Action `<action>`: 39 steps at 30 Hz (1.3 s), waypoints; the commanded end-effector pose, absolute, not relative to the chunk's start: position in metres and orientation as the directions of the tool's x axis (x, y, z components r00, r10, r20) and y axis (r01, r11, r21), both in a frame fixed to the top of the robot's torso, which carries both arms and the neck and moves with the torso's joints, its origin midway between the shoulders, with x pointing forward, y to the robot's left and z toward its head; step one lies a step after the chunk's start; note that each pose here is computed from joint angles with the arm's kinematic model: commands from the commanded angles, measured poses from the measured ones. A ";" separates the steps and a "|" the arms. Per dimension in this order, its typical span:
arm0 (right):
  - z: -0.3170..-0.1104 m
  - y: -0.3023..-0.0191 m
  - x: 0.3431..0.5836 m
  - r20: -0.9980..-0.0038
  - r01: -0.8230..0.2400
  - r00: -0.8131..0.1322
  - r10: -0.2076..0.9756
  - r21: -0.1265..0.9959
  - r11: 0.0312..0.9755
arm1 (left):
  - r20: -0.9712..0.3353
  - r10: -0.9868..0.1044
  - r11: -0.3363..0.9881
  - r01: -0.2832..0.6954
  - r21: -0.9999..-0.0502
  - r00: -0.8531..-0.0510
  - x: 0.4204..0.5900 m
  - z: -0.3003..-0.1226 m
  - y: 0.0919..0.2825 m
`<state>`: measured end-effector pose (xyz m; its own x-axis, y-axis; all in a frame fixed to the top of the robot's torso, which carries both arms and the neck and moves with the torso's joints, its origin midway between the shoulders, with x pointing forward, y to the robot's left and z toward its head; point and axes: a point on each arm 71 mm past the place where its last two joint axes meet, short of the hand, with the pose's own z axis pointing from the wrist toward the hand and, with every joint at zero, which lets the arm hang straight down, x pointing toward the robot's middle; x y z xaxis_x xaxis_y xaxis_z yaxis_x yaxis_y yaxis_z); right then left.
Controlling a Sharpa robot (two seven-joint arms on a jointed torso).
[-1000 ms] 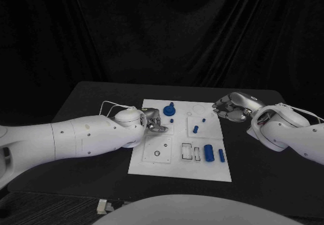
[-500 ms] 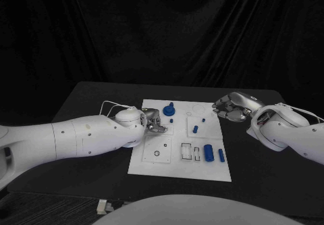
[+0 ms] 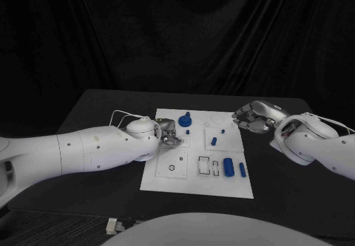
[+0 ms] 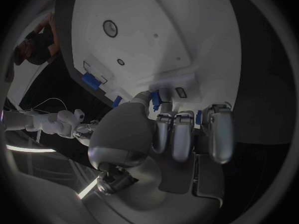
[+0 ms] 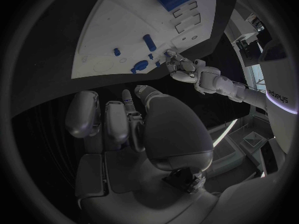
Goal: Assemble the parts on the task board
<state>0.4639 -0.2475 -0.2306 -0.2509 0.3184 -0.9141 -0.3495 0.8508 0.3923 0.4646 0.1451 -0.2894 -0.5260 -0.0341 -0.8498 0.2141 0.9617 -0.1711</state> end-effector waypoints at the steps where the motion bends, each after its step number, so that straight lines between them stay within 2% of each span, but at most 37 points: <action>1: -0.231 -0.248 0.463 -0.915 -0.347 -0.242 0.324 0.393 0.851 | -0.852 -0.037 0.955 0.233 -0.184 -0.523 0.463 -0.290 0.143; 39: -0.232 -0.247 0.463 -0.913 -0.343 -0.252 0.319 0.393 0.853 | -0.859 -0.058 0.953 0.229 -0.200 -0.508 0.461 -0.287 0.144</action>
